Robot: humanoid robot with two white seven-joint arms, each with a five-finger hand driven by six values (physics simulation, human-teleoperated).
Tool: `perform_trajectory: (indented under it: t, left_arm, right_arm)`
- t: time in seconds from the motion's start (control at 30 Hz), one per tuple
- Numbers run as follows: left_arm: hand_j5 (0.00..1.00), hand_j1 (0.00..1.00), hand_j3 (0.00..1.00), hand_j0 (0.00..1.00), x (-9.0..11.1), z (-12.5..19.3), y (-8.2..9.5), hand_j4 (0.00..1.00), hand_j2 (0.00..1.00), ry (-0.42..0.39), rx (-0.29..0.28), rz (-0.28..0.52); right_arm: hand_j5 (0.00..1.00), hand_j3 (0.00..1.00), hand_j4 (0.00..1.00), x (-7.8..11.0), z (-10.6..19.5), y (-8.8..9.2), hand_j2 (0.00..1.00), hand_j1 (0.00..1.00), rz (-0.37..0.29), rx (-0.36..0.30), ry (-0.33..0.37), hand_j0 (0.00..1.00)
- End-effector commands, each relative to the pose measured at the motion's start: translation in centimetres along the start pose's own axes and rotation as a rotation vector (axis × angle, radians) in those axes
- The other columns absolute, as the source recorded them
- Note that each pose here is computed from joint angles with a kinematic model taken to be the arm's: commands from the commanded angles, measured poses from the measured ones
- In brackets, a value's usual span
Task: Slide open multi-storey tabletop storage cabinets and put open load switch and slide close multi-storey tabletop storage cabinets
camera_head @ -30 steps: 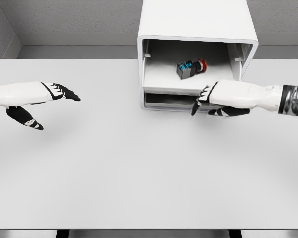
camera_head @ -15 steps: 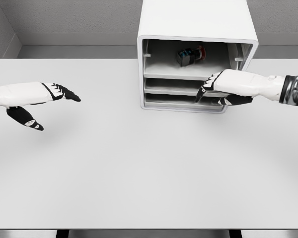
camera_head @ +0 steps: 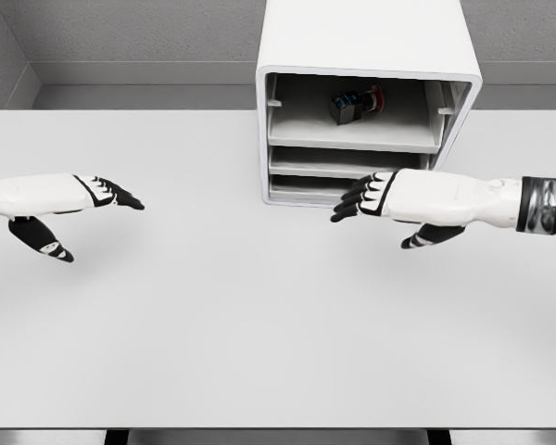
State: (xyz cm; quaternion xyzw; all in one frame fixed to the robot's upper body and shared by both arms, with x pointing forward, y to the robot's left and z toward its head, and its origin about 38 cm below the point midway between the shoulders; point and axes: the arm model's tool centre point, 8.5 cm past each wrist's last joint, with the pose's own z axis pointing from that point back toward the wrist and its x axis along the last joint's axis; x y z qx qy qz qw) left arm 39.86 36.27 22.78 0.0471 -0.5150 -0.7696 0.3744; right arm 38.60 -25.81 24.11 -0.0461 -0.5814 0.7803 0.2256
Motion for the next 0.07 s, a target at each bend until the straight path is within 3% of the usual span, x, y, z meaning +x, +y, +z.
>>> perform_trajectory:
  t: [0.0, 0.03]
  left_arm:
    - [1.00, 1.00, 1.00, 1.00, -0.02, 0.06, 0.02, 1.00, 1.00, 0.001, 0.003, 0.006]
    - [1.00, 1.00, 1.00, 1.00, -0.02, 0.06, 0.02, 1.00, 1.00, 0.001, 0.003, 0.006]
  right_arm:
    - [1.00, 1.00, 1.00, 0.11, 0.00, -0.05, 1.00, 1.00, -0.003, -0.002, -0.003, 1.00]
    - [1.00, 1.00, 1.00, 0.11, 0.00, -0.05, 1.00, 1.00, -0.003, -0.002, -0.003, 1.00]
